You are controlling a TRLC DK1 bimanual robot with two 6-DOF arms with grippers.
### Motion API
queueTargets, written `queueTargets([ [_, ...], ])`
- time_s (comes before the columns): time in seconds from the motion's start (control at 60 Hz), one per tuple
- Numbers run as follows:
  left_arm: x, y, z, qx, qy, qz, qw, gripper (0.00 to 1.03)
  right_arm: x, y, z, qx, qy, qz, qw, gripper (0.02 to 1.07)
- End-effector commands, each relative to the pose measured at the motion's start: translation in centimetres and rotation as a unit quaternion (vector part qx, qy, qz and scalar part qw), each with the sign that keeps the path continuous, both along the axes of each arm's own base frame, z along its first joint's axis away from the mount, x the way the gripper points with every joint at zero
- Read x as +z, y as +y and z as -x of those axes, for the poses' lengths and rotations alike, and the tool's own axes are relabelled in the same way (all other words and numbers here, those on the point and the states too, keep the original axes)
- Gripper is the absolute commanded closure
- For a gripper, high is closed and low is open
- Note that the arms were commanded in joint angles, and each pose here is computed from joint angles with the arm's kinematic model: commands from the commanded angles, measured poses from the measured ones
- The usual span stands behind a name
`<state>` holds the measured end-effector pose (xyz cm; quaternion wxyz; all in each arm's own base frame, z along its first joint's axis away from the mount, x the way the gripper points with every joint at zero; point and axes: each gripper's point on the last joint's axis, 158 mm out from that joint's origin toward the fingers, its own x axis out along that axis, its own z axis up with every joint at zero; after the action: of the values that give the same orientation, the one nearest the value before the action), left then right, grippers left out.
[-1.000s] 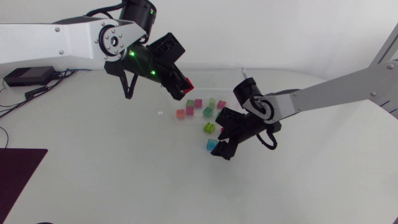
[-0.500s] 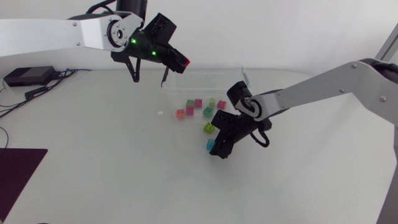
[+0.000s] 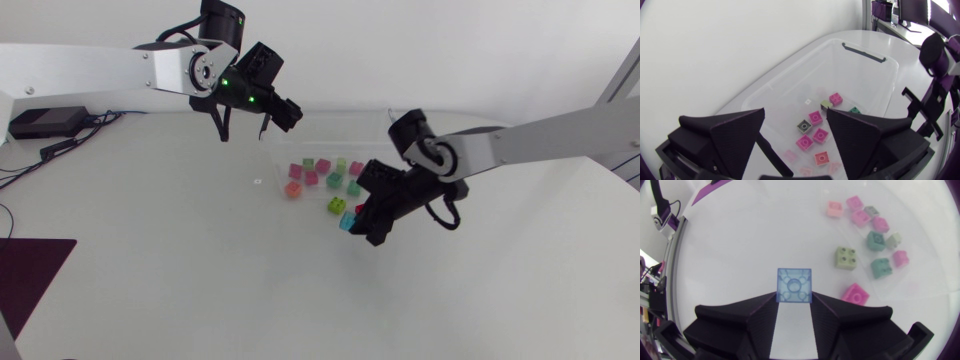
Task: Pick up the duplo bricks and place them in the container
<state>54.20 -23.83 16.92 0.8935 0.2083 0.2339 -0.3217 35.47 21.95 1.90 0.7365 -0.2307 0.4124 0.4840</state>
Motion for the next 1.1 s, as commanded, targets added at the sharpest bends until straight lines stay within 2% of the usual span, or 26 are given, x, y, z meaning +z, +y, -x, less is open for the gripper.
queueTargets([
  [0.0, 2.0, -0.2, 0.9, -0.001, -0.016, 0.01, 1.0, 0.06, 2.9, -1.1, -0.2, -0.008, -0.021, -0.013, 1.0, 0.82],
  [0.2, 3.0, -0.1, 5.8, -0.048, -0.015, -0.002, 0.999, 0.06, 8.7, -3.4, -3.4, -0.056, -0.071, -0.048, 0.995, 0.82],
  [0.517, -3.3, -1.6, 13.2, -0.128, 0.043, -0.058, 0.989, 0.06, 14.1, -3.5, -9.2, -0.115, -0.117, -0.095, 0.982, 0.82],
  [0.8, -7.1, -3.4, 15.0, -0.152, 0.062, -0.065, 0.984, 0.06, 13.9, -2.9, -16.2, -0.177, -0.128, -0.122, 0.968, 0.82],
  [0.95, -9.0, -4.9, 14.9, -0.149, 0.055, -0.078, 0.984, 0.08, 13.2, -2.6, -19.0, -0.198, -0.146, -0.115, 0.963, 0.81],
  [1.0, -9.4, -5.3, 14.7, -0.141, 0.051, -0.079, 0.985, 0.08, 12.9, -2.8, -19.9, -0.211, -0.149, -0.109, 0.96, 0.69],
  [1.083, -10.2, -6.1, 14.3, -0.127, 0.049, -0.087, 0.987, 0.1, 12.7, -2.9, -21.6, -0.232, -0.157, -0.105, 0.954, 0.32],
])
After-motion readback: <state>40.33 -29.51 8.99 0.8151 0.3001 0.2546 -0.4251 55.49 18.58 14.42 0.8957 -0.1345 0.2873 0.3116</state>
